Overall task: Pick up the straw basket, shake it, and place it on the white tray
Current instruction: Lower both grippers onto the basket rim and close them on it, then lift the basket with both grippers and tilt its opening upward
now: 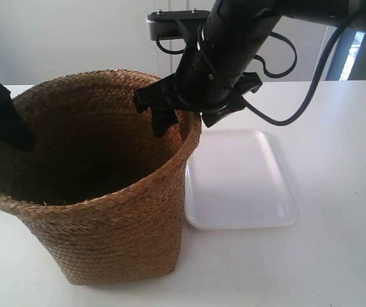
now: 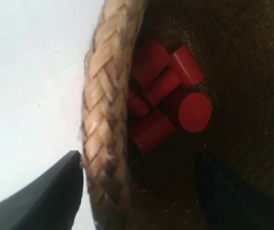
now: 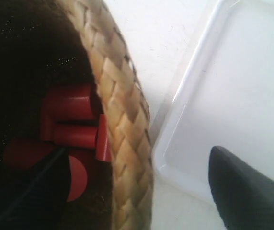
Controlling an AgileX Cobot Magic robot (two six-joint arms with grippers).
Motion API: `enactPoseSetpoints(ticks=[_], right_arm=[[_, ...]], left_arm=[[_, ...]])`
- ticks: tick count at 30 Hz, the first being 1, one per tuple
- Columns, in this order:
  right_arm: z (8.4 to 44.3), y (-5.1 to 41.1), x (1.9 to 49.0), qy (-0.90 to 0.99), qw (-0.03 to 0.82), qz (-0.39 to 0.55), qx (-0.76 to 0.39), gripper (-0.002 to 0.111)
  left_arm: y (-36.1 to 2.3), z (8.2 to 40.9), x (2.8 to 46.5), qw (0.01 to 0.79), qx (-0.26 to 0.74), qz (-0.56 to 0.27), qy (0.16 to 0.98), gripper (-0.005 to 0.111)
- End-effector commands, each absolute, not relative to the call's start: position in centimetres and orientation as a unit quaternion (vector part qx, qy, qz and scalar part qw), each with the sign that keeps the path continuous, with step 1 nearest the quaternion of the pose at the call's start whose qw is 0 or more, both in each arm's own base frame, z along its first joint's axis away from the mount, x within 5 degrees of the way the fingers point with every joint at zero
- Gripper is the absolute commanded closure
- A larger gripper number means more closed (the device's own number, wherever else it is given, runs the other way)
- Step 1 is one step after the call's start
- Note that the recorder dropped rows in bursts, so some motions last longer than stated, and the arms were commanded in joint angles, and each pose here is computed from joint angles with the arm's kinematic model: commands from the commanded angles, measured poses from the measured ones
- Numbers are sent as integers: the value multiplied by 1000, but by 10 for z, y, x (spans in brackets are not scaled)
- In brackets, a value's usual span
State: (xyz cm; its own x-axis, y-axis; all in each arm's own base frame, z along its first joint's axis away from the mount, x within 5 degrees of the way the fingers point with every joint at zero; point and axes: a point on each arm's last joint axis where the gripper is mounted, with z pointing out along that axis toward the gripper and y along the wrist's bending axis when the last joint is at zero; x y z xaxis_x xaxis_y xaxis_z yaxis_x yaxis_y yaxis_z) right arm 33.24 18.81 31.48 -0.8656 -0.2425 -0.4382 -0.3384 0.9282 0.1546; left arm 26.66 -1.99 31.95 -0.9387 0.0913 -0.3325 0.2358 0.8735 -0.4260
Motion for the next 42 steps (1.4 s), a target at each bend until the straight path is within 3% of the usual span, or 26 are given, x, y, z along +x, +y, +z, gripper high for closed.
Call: enactPoseSetpoints(ticks=[1, 6, 13, 16, 23, 34, 37, 42], right_arm=[[316, 189, 330, 960, 203, 122, -148, 34], [313, 189, 328, 964, 186, 122, -147, 34], [311, 189, 328, 966, 178, 117, -148, 34], [311, 189, 328, 966, 177, 117, -148, 34], [310, 189, 328, 966, 176, 115, -149, 34], [309, 188, 327, 968, 167, 112, -150, 35], [309, 188, 327, 968, 167, 112, -150, 46], [309, 188, 326, 971, 162, 113, -138, 84]], left_arm=[[-26, 324, 269, 175, 72, -277, 942, 37], [-28, 326, 271, 187, 63, -292, 936, 41], [-26, 323, 267, 163, 77, -275, 945, 64], [-26, 322, 265, 154, 81, -276, 945, 63], [-25, 321, 264, 150, 86, -269, 948, 50], [-25, 306, 268, 93, 97, -282, 950, 49], [-25, 306, 269, 94, 97, -281, 950, 52], [-25, 306, 269, 95, 99, -281, 950, 84]])
